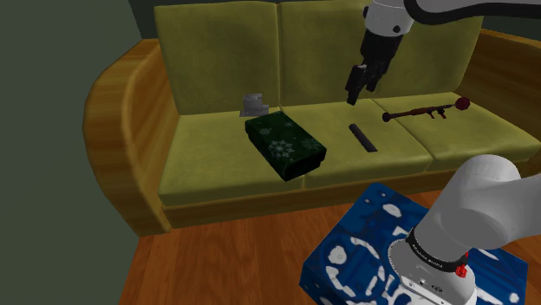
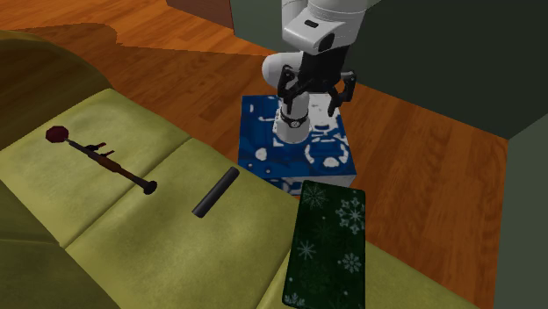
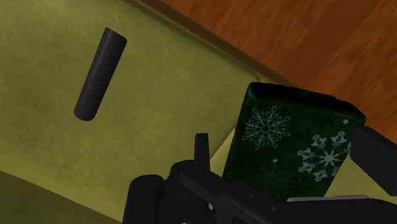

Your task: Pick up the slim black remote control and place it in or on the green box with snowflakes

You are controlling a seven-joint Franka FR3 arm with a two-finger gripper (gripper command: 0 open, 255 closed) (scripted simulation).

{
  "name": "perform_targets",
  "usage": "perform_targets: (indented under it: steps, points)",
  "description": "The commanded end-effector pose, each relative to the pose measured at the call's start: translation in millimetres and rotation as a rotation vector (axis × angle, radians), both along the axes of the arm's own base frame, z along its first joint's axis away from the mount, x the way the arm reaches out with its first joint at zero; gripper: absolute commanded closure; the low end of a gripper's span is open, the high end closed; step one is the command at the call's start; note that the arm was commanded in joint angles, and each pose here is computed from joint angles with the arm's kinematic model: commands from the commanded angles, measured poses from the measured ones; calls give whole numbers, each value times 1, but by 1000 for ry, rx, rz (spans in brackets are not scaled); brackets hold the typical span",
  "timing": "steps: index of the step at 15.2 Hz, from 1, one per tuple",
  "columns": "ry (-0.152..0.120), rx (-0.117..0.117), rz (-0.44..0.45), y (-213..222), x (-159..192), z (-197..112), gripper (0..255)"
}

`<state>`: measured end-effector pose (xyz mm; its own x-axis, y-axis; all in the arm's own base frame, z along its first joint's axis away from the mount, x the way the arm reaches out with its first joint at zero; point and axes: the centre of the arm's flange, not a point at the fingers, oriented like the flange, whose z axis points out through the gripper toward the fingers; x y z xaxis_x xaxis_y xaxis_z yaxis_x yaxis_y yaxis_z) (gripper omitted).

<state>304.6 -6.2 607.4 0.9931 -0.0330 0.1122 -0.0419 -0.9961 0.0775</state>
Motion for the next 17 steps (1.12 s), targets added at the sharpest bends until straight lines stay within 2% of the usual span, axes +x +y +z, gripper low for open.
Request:
perform_targets:
  steps: [1, 9, 17]
  points:
    - [0, 0, 0, 0, 0, 0, 0]
    - [15, 56, -186, -83, 31, -66, 0]
    - [29, 112, -371, -166, 46, -138, 0]
